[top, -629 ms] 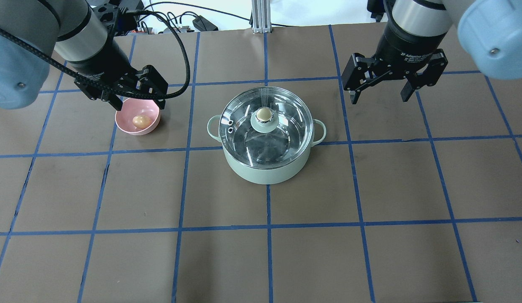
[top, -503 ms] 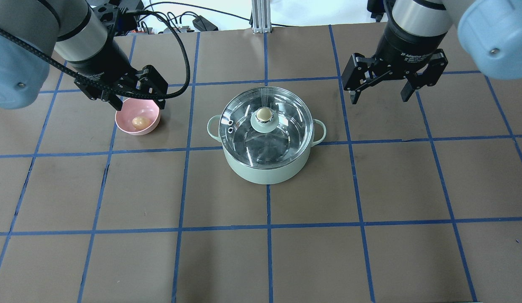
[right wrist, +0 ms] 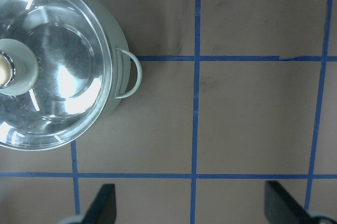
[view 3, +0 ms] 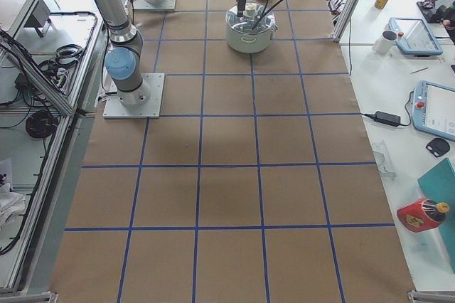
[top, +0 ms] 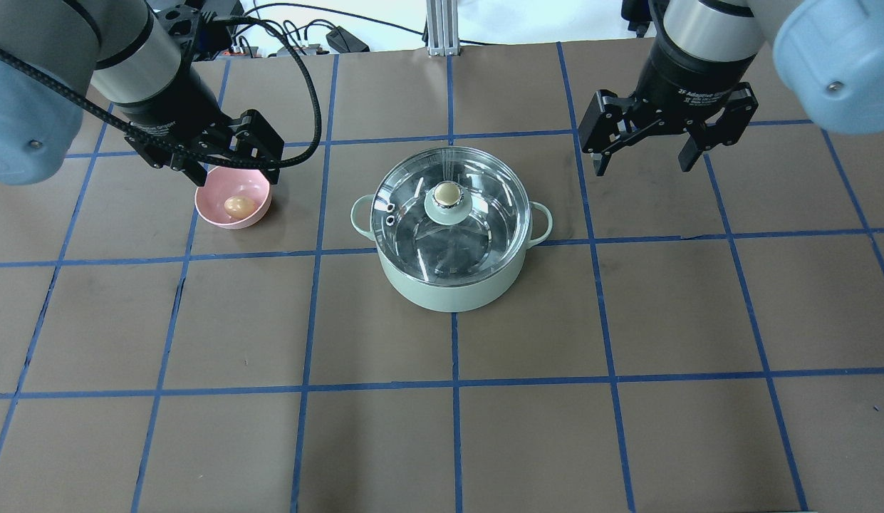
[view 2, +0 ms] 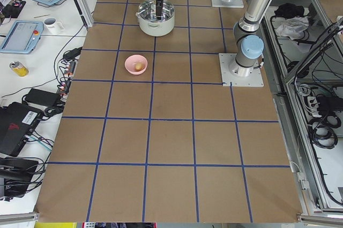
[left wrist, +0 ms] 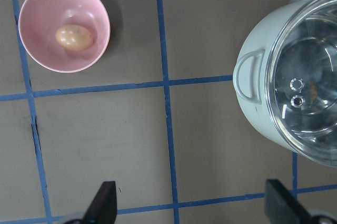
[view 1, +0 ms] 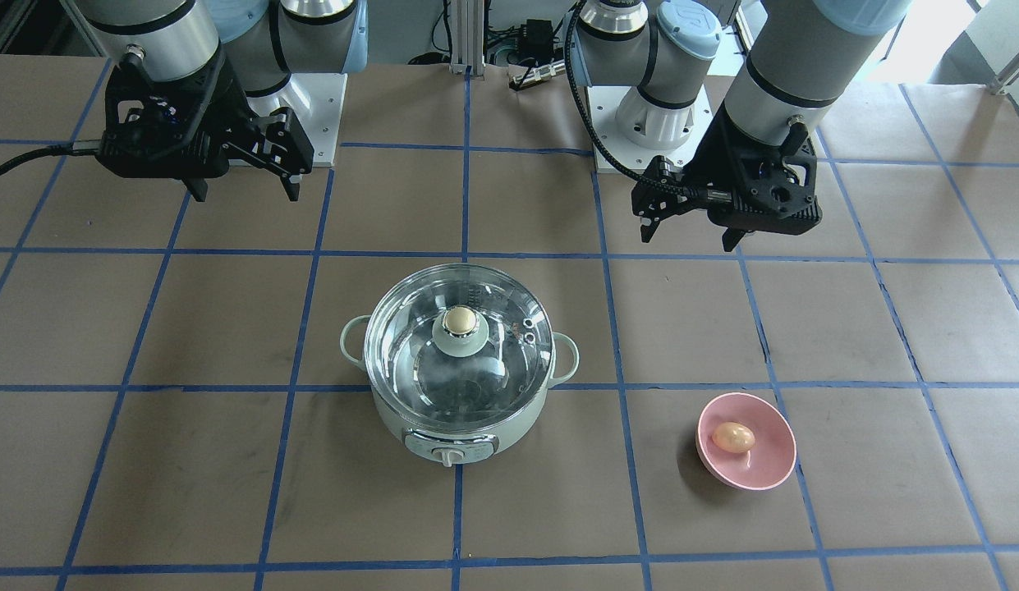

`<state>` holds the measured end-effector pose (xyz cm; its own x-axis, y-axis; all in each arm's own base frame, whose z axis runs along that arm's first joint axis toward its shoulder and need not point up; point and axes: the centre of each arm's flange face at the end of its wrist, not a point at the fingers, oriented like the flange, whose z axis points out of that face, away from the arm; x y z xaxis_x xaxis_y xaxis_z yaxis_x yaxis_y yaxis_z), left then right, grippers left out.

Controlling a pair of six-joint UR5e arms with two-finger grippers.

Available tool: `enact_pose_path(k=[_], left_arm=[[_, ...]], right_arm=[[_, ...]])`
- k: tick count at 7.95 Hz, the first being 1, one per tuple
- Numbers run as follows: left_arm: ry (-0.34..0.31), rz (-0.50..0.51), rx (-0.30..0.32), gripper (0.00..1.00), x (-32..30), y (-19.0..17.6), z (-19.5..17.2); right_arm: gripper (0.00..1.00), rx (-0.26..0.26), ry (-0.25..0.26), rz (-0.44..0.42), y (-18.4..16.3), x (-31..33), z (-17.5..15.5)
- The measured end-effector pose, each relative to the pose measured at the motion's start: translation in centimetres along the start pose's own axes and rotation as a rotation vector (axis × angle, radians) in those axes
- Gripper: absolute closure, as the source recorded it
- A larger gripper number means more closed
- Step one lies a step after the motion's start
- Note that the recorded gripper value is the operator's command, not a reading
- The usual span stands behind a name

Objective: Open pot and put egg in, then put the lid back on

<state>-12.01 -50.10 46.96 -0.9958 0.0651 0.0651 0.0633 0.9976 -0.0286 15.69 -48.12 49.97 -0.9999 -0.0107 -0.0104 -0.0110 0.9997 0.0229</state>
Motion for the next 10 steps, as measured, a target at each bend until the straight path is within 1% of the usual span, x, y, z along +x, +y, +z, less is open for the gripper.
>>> enact_pose_path(k=[2, 4, 6, 7, 9, 10], left_arm=[[-0.004, -0.017, 0.015, 0.0, -0.5, -0.1, -0.4], [-0.004, -0.03, 0.021, 0.0, -0.7, -0.3, -0.5], [-0.022, -0.018, 0.023, 0.0, -1.0, -0.4, -0.4], [-0.052, 0.042, 0.018, 0.0, -1.5, -0.7, -0.1], [-0.088, 0.321, 0.006, 0.0, -2.5, -2.4, 1.3], [-0.101, 0.413, 0.007, 0.0, -3.2, -3.1, 1.9]], right_arm=[[0.0, 0.011, -0.004, 0.005, -0.5, 0.0, 0.1], [0.0, 0.029, -0.011, 0.058, -3.1, -0.6, 1.0], [0.0, 0.047, -0.015, 0.087, -6.2, -3.9, 2.3], [0.0, 0.06, -0.013, 0.099, -7.6, -7.2, 3.8], [0.0, 0.081, -0.02, 0.135, -9.1, -13.1, 6.7], [0.0, 0.083, -0.023, 0.149, -9.2, -15.5, 8.2]])
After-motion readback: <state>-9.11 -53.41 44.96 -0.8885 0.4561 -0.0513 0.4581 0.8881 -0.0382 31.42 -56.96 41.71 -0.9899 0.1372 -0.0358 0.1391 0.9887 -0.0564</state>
